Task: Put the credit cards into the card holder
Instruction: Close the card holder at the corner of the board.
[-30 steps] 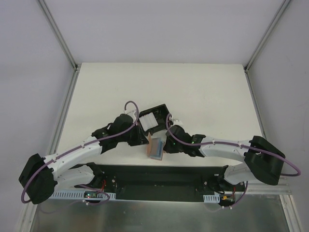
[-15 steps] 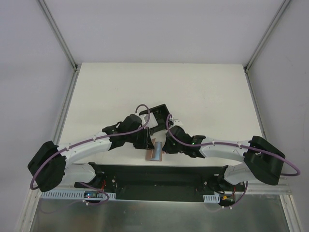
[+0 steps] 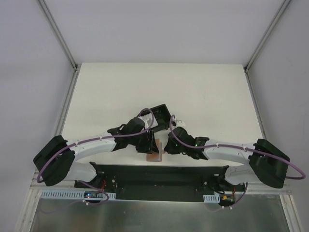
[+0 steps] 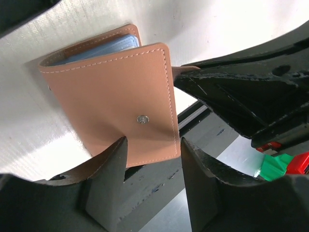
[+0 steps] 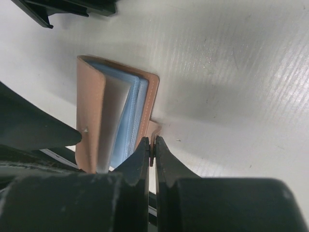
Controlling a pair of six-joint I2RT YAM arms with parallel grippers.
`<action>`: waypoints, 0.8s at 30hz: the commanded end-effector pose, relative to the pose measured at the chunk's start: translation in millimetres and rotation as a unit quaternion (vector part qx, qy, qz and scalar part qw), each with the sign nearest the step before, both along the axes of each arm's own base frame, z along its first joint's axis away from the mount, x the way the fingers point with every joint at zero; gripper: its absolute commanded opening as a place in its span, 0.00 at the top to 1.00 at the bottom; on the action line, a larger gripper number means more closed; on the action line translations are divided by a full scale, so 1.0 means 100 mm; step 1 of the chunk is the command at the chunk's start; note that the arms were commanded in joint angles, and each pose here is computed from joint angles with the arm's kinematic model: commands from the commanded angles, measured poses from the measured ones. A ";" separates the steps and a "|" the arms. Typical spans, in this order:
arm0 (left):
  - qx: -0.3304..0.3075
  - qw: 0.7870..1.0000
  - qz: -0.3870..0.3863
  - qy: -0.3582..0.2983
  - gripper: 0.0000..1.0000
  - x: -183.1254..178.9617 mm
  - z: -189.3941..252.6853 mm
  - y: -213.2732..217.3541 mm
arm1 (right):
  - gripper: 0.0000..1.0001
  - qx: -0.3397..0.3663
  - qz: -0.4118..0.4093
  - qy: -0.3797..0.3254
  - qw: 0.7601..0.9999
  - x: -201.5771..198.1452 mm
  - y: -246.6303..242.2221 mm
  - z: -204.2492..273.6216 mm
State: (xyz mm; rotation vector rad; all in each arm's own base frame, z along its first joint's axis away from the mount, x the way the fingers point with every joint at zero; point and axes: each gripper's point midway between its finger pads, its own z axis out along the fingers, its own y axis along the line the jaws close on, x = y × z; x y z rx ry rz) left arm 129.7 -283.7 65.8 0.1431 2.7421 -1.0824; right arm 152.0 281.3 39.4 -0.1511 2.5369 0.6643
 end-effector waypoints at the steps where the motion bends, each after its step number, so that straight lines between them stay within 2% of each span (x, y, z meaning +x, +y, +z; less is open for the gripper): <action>1: -0.006 1.000 -0.003 0.026 0.53 -0.06 -0.12 -0.08 | 0.96 0.020 -0.016 -0.018 1.000 0.06 0.02 0.13; 12: 0.022 0.998 0.030 0.046 0.57 -0.08 -0.41 0.02 | 0.92 0.042 0.001 -0.027 0.999 0.03 0.07 0.22; 24: 0.023 0.998 0.037 0.042 0.58 -0.05 -0.41 0.02 | 0.88 0.043 0.055 0.009 0.998 -0.05 0.40 0.14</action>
